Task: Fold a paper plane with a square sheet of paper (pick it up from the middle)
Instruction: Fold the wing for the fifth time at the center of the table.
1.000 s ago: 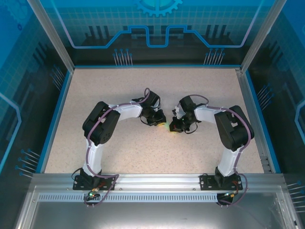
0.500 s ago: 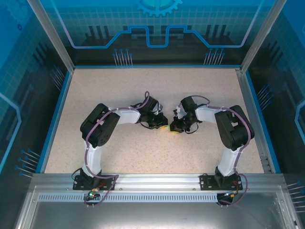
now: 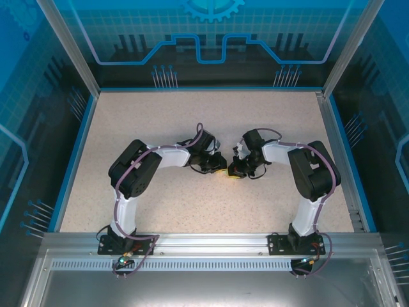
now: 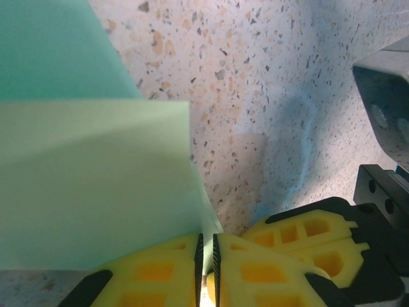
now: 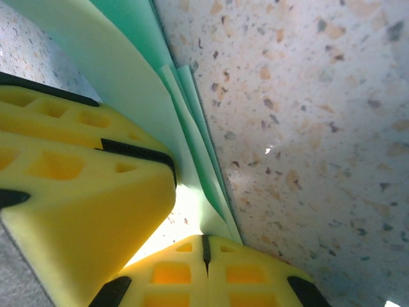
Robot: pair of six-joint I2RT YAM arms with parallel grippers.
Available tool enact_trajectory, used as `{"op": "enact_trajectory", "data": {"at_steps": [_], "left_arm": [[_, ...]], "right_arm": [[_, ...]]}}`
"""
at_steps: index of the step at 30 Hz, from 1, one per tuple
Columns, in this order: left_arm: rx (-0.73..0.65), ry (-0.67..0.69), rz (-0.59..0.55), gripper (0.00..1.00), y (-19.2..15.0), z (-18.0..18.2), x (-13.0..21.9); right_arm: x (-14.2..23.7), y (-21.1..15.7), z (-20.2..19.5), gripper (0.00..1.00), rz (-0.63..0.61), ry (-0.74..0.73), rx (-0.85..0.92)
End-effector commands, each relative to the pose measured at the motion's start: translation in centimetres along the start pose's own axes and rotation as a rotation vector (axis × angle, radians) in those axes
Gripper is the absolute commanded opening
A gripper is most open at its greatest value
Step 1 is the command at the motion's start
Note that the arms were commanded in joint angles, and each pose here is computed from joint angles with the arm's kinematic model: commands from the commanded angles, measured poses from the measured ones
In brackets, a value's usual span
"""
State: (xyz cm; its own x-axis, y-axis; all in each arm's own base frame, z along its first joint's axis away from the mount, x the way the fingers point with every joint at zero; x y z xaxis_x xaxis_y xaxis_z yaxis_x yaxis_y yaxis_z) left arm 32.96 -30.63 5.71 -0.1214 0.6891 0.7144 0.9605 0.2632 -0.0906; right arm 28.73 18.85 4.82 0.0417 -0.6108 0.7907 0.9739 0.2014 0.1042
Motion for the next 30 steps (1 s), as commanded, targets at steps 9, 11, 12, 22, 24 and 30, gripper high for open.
{"op": "enact_trajectory", "data": {"at_steps": [9, 11, 12, 22, 24, 30], "left_arm": [[0.007, 0.136, -0.072, 0.15, 1.8, 3.4, 0.0], [0.015, 0.131, -0.074, 0.15, 2.3, 3.8, 0.2], [0.018, 0.13, -0.076, 0.15, 2.5, 3.9, 0.4], [0.03, 0.116, -0.094, 0.16, 5.1, 4.9, 1.6], [0.033, 0.115, -0.1, 0.16, 5.6, 5.1, 2.0], [0.044, 0.127, -0.126, 0.16, 7.2, 5.9, 3.2]], "right_arm": [[-1.5, -4.2, -5.2, 0.0, 0.153, -0.192, -0.141], [-1.5, -4.4, -5.4, 0.0, 0.16, -0.202, -0.144], [-1.5, -4.5, -5.4, 0.0, 0.163, -0.206, -0.144], [-1.7, -5.3, -6.2, 0.0, 0.186, -0.23, -0.164], [-1.7, -5.4, -6.2, 0.0, 0.188, -0.229, -0.165], [-1.7, -5.4, -6.2, 0.0, 0.189, -0.228, -0.166]]}}
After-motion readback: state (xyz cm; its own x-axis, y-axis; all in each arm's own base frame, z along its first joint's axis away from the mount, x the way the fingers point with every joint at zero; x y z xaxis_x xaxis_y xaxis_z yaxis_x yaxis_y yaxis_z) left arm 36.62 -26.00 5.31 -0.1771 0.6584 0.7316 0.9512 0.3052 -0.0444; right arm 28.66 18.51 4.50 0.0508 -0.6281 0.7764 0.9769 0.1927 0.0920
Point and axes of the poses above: each hand's point on the last joint's axis, 136 mm out from that joint toward the fingers, its own x axis back along the fingers, its own z axis along the line the jaws close on, y = z × x, the point moved 5 cm from there along x, back along the fingers, and after that the axes turned 13 degrees about x, right-handed, at the moved point
